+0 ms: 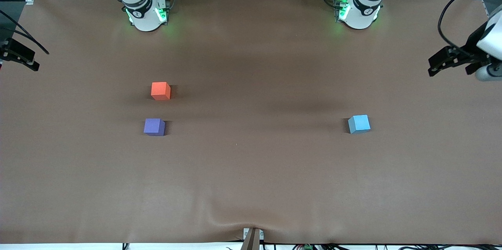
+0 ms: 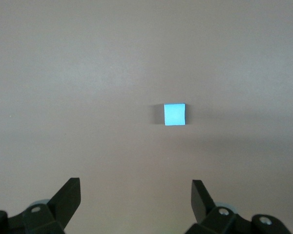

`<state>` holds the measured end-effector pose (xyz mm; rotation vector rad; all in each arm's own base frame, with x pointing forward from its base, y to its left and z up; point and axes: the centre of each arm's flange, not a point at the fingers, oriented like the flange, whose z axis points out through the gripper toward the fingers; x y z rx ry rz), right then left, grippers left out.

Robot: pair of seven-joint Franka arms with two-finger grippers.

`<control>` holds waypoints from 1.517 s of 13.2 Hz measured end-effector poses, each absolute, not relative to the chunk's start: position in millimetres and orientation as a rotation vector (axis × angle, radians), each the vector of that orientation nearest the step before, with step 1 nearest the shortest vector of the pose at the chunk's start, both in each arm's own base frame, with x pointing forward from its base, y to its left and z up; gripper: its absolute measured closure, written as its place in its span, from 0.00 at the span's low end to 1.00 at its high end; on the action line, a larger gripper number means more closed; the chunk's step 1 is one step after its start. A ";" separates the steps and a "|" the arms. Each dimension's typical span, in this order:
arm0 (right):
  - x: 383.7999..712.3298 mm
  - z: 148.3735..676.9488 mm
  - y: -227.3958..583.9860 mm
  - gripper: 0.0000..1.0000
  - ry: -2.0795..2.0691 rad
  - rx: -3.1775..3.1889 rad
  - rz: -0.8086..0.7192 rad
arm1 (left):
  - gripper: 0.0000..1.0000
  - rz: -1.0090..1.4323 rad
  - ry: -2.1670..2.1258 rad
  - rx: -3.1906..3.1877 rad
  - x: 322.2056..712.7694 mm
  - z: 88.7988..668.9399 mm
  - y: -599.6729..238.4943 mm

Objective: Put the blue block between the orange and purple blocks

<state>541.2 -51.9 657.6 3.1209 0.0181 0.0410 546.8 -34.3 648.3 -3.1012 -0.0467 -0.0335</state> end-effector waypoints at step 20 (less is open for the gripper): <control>541.1 657.6 -51.9 0.00 0.018 3.121 0.041 | 0.00 0.008 -0.039 -3.100 541.7 656.3 -36.6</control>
